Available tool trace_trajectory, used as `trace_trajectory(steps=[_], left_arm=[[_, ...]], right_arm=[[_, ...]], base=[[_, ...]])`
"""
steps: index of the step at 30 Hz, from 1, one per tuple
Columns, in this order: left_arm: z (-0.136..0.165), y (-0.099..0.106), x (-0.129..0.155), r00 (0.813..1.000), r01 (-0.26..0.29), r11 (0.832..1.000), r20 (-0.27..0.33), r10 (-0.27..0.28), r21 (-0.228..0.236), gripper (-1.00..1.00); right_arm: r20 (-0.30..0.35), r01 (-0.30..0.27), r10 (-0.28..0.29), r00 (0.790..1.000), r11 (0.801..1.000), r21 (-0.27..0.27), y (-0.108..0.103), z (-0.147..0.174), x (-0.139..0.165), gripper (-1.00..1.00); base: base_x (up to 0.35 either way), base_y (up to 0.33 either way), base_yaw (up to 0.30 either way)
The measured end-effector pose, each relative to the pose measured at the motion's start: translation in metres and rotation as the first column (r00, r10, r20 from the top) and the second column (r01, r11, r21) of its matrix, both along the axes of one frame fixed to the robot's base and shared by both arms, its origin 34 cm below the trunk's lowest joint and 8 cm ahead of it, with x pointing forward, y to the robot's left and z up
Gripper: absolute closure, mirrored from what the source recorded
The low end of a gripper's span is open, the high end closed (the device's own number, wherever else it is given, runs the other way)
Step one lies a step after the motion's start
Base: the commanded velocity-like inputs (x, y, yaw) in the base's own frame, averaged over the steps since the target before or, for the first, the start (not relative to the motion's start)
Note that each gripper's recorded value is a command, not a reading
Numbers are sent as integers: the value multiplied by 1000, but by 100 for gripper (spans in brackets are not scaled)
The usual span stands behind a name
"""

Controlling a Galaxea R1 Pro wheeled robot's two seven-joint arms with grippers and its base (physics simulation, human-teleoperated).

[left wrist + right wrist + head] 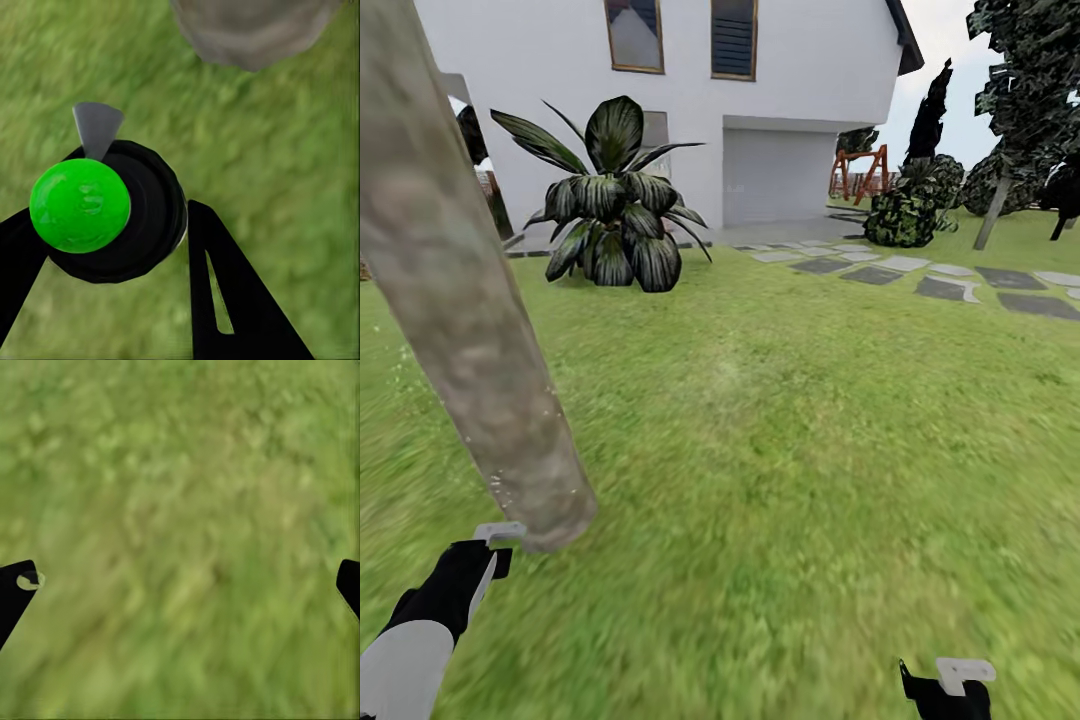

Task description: In the garden, pick up the pesticide atomizer on the floor and spray pesticide onto both trees until each tree trunk is fully covered.

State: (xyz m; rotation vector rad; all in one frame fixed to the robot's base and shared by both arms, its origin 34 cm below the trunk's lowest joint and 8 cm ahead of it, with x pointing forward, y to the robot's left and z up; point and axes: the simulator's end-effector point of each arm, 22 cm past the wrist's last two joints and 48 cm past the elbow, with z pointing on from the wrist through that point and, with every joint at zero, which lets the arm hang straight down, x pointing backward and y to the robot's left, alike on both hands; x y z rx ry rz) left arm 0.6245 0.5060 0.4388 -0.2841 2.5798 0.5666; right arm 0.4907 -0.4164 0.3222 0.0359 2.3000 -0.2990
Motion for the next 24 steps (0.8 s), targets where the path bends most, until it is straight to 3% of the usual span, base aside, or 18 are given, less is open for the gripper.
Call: trace_trajectory(steps=[14, 24], left_arm=[[0, 0, 0, 1000, -1, 1000, 1, 1, 0, 100], [0, 0, 0, 1000, -1, 1000, 1, 1, 1, 100]], right_arm=[[0, -1, 1, 1000, 1000, 1, 2, 0, 0, -100], [0, -1, 1, 1000, 1000, 2, 2, -1, 0, -100]], base=[[133, -247, 270], [24, -267, 267]])
